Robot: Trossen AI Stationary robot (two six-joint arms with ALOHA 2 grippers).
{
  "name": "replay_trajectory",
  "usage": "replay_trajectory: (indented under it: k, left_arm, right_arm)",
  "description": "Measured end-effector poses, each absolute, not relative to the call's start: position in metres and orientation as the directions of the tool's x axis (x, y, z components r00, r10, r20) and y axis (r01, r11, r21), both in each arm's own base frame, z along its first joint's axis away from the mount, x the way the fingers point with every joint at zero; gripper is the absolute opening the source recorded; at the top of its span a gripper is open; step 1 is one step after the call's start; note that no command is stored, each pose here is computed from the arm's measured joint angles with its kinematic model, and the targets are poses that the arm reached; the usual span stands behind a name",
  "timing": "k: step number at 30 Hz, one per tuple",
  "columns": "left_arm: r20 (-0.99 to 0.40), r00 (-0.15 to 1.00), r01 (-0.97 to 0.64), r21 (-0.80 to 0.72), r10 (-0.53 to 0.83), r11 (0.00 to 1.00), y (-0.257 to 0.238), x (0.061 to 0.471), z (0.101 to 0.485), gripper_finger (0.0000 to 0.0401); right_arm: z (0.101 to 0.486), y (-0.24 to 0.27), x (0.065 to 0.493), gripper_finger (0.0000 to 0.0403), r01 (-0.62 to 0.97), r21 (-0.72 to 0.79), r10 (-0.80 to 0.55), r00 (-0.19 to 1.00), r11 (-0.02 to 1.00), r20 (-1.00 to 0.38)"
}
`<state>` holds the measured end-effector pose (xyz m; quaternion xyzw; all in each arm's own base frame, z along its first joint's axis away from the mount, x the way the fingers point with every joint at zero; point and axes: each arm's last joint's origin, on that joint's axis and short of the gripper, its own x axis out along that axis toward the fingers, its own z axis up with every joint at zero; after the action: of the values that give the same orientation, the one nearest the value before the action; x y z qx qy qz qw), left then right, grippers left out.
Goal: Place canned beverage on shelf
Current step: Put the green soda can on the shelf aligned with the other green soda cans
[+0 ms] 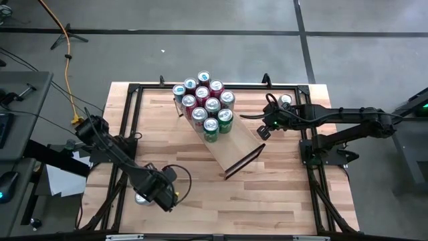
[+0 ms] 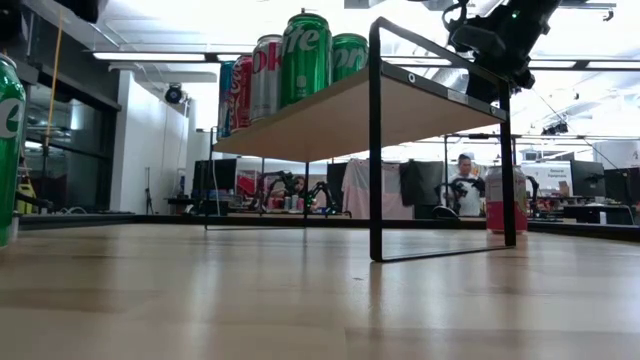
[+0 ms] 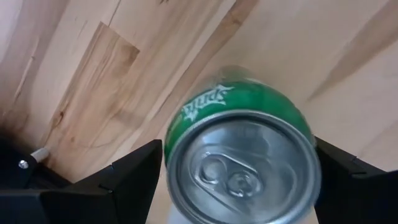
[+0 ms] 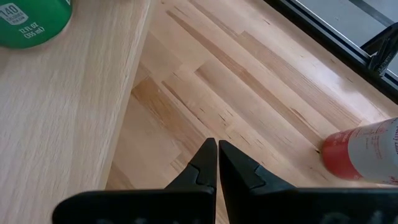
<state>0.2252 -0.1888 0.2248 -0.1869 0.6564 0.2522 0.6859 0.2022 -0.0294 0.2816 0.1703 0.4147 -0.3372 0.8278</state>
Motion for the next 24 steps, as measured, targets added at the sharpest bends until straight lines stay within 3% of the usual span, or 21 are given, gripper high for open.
replay_trajectory:
  k: [6, 11, 15, 19, 24]
  left_arm:
    - [-0.995, -0.010, -0.591, 0.089, 0.103, 0.802, -0.186, 0.224, 0.220, 0.0273]
    - [-0.998, -0.036, -0.567, 0.068, 0.058, 0.821, -0.186, 0.222, 0.223, 0.0194]
    - [-1.000, -0.011, -0.539, 0.023, 0.021, 0.842, -0.182, 0.217, 0.238, 0.0193]
    - [-0.994, 0.108, -0.506, -0.052, 0.003, 0.861, -0.171, 0.215, 0.272, 0.0193]
    - [-0.947, 0.321, -0.394, -0.163, -0.030, 0.904, -0.147, 0.213, 0.332, 0.0193]
  right_arm:
    - [0.282, -0.029, 0.202, 0.0001, 0.700, 0.002, -0.417, 0.429, 0.715, -0.802]
    - [0.282, -0.029, 0.202, 0.0001, 0.700, 0.003, -0.417, 0.429, 0.714, -0.802]
    - [0.282, -0.028, 0.203, 0.0001, 0.710, 0.061, -0.380, 0.445, 0.702, -0.811]
    - [0.288, -0.025, 0.214, 0.0001, 0.610, 0.202, -0.257, 0.579, 0.767, -0.774]
    - [0.317, -0.018, 0.235, 0.0006, 0.375, 0.419, -0.101, 0.832, 0.827, -0.545]
